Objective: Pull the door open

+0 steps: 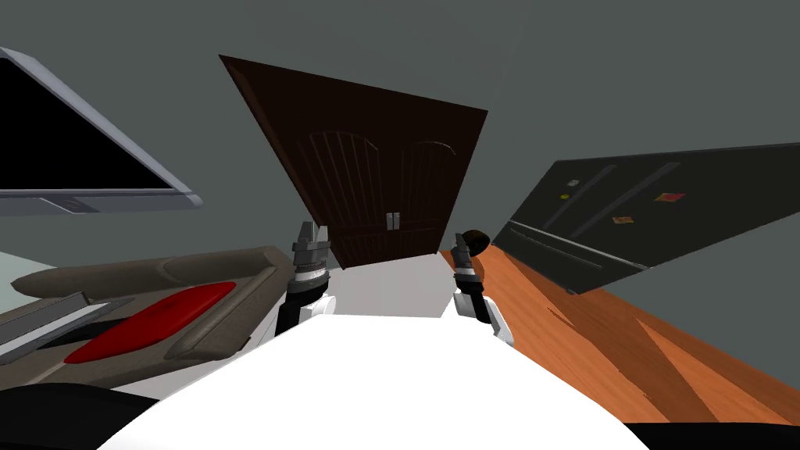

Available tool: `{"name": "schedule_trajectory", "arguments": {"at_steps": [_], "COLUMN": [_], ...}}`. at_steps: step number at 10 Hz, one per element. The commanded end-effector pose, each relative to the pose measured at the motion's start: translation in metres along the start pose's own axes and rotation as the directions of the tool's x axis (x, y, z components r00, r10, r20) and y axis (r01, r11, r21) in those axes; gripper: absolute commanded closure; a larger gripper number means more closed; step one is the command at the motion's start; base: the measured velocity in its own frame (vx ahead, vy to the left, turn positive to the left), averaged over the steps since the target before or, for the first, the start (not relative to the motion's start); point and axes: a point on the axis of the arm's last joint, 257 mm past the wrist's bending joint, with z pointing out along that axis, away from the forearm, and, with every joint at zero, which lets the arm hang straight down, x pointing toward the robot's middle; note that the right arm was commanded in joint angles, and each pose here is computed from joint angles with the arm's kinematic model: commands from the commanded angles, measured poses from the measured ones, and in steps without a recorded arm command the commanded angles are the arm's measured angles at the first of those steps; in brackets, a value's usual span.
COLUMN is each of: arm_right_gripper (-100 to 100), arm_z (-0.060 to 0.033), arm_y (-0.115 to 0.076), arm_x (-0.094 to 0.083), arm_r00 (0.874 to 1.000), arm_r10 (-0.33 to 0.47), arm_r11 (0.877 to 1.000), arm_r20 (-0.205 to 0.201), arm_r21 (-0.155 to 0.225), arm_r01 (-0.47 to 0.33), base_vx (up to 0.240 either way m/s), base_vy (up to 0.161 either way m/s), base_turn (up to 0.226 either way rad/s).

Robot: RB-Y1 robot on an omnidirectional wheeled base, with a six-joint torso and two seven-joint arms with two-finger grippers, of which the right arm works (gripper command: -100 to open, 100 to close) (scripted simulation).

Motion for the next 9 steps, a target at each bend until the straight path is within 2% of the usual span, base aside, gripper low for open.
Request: {"name": "schedule_trajectory", "arguments": {"at_steps": [1,5,9], "arm_right_gripper": [-100,-100,-100], "arm_z": [0.0004,-0.0002,-0.0022], "arm_y": [-0.014,-0.047,-0.079], "arm_x": [0.001,0.007,0.013], "arm_r00": [1.0,0.999,0.997], "arm_r10": [0.011,0.039,0.069], "arm_r11": [0.999,0.994,0.983], "arm_r20": [-0.006,-0.017,-0.021], "arm_r21": [0.032,0.101,0.171], "arm_r01": [-0.011,-0.037,-0.064], "base_vx": [0.145,0.115,0.113], "base_vy": [0.028,0.052,0.035], "base_turn": [0.084,0.082,0.094]}}
